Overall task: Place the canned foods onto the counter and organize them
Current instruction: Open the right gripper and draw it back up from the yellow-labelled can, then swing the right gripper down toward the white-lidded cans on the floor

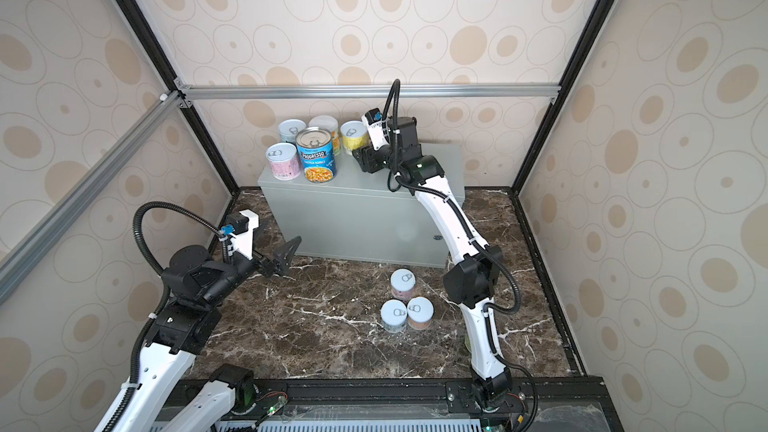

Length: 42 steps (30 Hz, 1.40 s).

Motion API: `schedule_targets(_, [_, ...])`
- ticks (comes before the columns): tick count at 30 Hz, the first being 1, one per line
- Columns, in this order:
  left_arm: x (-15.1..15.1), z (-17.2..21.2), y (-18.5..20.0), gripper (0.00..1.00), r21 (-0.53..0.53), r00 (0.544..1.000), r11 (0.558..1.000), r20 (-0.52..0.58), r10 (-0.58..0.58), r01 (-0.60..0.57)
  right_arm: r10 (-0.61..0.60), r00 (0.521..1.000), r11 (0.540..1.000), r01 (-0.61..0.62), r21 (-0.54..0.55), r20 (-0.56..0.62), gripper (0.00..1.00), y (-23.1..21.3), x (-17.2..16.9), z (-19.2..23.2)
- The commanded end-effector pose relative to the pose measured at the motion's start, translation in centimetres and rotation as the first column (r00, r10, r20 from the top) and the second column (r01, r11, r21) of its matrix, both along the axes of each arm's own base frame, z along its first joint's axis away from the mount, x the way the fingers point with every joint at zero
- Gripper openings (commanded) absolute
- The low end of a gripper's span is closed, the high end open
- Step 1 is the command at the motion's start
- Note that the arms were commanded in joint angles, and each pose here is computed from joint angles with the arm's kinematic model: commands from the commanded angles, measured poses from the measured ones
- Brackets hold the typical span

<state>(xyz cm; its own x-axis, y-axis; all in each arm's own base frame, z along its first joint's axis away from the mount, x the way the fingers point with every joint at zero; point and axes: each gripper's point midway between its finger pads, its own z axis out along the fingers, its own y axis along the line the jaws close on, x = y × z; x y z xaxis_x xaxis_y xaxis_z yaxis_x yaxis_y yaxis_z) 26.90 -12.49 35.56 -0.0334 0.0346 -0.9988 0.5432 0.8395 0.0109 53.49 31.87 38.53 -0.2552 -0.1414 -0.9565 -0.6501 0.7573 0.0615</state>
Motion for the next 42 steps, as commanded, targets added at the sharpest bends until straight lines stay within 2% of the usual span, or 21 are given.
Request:
schedule_targets(1, [-0.8,2.3,-0.1,0.98,0.006,0.997,1.000,0.072,-0.013,0.013,0.013,1.000,1.000,-0.012,0.008,-0.018,0.66,0.4,0.4,-0.7])
schedule_targets(5, [-0.8,2.3,-0.1,0.98,0.006,0.997,1.000,0.071,-0.012,0.012,0.009,1.000,1.000,-0.009,0.010,-0.019,0.66,0.4,0.3,-0.6])
schedule_targets(11, [-0.8,2.3,-0.1,0.98,0.005,0.997,1.000,0.070,-0.015,0.014,0.022,0.999,1.000,-0.022,0.009,-0.024,0.72,0.5,-0.2,-0.5])
schedule_targets(17, [-0.7,2.3,-0.2,0.98,0.001,0.998,1.000,0.067,-0.019,0.019,-0.011,1.000,1.000,0.011,-0.015,-0.008,0.88,-0.7,-2.0,0.3])
schedule_targets(20, [-0.6,2.2,-0.4,0.98,-0.002,0.998,1.000,0.064,-0.026,0.026,-0.049,0.999,0.999,0.049,-0.024,0.016,0.94,-2.2,-4.1,0.6])
schedule_targets(27, [-0.6,2.4,-0.8,0.98,-0.019,0.997,0.999,0.063,-0.049,0.050,-0.130,0.990,0.988,0.133,-0.073,0.053,1.00,-5.9,-12.2,1.8])
schedule_targets(33, [-0.8,2.4,-1.0,0.98,-0.043,0.996,0.997,0.066,-0.067,0.070,-0.159,0.984,0.959,0.173,-0.225,0.082,1.00,-6.3,-21.6,0.3])
schedule_targets(38, [-1.4,2.2,-1.5,0.98,-0.062,0.992,0.992,0.067,-0.104,0.108,-0.166,0.985,0.938,0.174,-0.300,0.052,1.00,-6.6,-29.0,-3.3])
schedule_targets(42, [-1.8,2.7,-1.9,0.98,-0.079,0.989,0.987,0.074,-0.131,0.137,-0.161,0.985,0.937,0.132,-0.323,-0.063,1.00,-6.4,-32.7,-8.9])
